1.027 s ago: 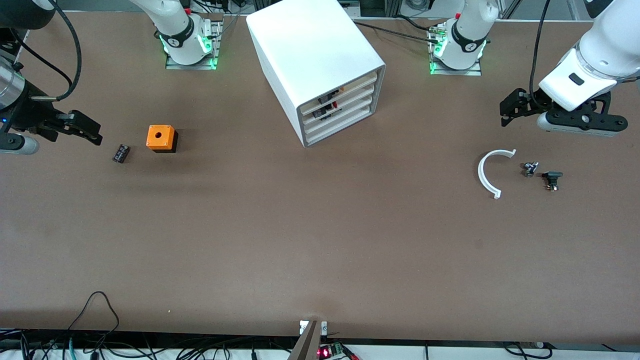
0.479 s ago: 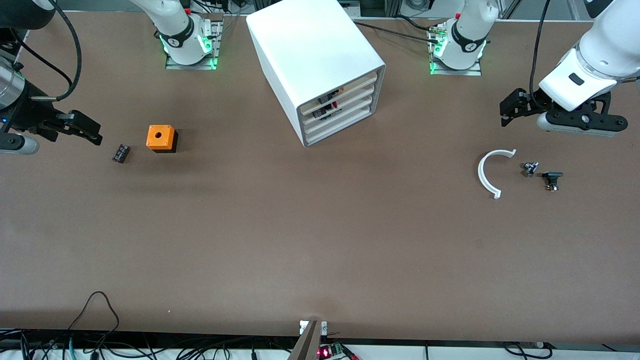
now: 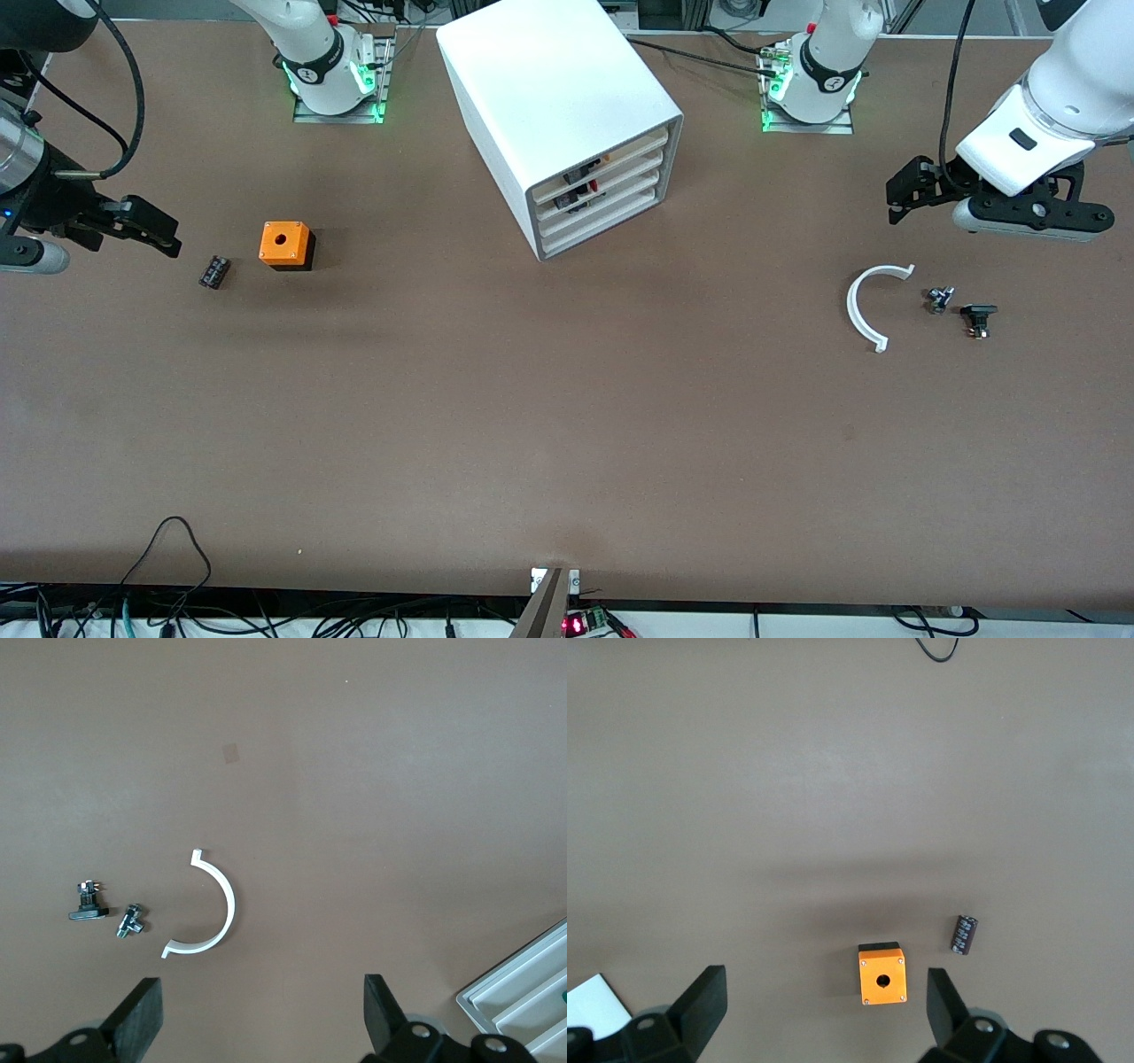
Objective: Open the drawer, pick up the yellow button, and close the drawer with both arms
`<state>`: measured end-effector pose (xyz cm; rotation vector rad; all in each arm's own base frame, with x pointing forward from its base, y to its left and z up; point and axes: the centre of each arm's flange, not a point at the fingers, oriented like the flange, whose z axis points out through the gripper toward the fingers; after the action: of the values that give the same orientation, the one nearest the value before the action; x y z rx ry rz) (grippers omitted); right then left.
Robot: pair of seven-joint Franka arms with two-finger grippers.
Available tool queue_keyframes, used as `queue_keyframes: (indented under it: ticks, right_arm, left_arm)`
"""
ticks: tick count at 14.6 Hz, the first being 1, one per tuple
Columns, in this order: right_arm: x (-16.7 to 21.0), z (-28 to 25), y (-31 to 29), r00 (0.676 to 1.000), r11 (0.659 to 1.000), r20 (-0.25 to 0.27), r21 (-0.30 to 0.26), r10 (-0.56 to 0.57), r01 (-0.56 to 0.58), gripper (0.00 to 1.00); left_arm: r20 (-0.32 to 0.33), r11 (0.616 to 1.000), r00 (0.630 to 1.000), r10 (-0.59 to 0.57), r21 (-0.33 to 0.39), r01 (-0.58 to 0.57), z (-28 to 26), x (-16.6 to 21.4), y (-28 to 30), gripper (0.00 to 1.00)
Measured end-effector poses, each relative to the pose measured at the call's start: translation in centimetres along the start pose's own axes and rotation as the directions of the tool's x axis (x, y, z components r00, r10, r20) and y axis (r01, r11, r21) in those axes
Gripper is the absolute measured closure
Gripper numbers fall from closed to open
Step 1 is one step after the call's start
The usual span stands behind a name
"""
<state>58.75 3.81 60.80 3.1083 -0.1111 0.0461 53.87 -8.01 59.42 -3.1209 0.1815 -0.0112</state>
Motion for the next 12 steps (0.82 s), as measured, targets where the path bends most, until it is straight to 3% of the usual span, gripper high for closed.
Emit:
queue_keyframes:
  ticks: [6,9,12]
  right_arm:
    - [0.8,-0.7,-0.2,1.0,1.0,-0.019,0.0,0.0,0.0,0.0]
    - [1.1,-0.7,-0.3,1.0,1.0,-0.019,-0.002,0.0,0.0,0.0]
    - [1.7,-1.1,-0.4,1.0,1.0,0.008,-0.011,0.001,-0.001,0.0]
  left_arm:
    - [0.038,1.0,0.999,0.014,-0.017,-0.014,-0.4,1.4,0.9,0.0]
    - [0.093,0.986,0.995,0.022,-0.168,-0.006,0.3,2.7,2.6,0.0]
    - [0.187,0.946,0.981,0.044,-0.323,0.019,2.5,3.2,4.3,0.0]
